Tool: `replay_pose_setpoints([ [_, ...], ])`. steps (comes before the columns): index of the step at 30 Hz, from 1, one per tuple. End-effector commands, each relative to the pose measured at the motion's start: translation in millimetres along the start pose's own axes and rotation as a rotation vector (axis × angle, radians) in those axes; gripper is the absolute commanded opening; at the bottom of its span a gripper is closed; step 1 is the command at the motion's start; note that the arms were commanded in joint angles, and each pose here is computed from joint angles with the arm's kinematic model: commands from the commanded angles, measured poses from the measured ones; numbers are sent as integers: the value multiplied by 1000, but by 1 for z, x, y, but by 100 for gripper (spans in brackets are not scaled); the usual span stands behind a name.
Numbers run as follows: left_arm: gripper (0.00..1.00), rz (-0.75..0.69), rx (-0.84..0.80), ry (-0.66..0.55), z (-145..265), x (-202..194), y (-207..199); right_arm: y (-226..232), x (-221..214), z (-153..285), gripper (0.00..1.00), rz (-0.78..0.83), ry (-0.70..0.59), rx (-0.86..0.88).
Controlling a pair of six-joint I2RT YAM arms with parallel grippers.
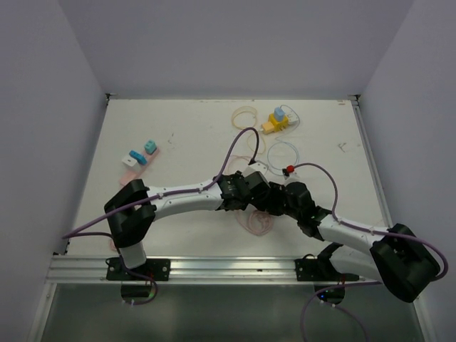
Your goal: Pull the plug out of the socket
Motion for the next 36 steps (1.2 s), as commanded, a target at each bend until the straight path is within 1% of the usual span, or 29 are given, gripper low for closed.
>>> replay_pose_setpoints([
  [1, 43, 41, 30, -37, 1, 14, 1, 8, 4, -4, 55, -25, -34, 81],
  [6, 31, 50, 17, -48, 1, 19, 1, 7, 0, -14, 54, -38, -3, 91],
  [7, 26, 51, 14, -48, 1, 19, 1, 10, 1, -16, 54, -38, -7, 111],
  [9, 21, 55, 6, -50, 1, 19, 0, 9, 1, -20, 54, -42, -4, 110],
  [11, 13, 61, 2, -52, 2, 20, 0, 13, 3, -24, 53, -44, -3, 126],
  [13, 6, 67, -6, -55, 3, 20, 0, 12, 2, -29, 52, -49, 4, 127],
  [15, 5, 77, -12, -64, 5, 21, 0, 14, 2, -32, 52, -59, 10, 139],
  [16, 0, 82, -13, -67, 6, 21, 0, 14, 1, -34, 52, -61, 10, 148],
  [22, 0, 122, -28, -79, 7, 18, 4, 17, -1, -44, 51, -68, 34, 194],
  [28, 0, 154, -43, -88, 7, 17, 6, 16, 0, -51, 49, -69, 27, 187],
  [32, 0, 178, -53, -98, 8, 17, 7, 12, 0, -56, 47, -69, 22, 154],
  [36, 0, 201, -71, -123, 11, 20, 8, 1, -4, -60, 41, -56, 32, 90],
])
Point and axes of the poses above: each gripper's point midway between its finger pads, its own z axis back along the fingers, its own y axis along the line the jaws close on, x = y × z, the point moved 8 cm from there along z, back along the fingers, and after that the axes turned 8 degrees about -z, right-handed, at the moved point
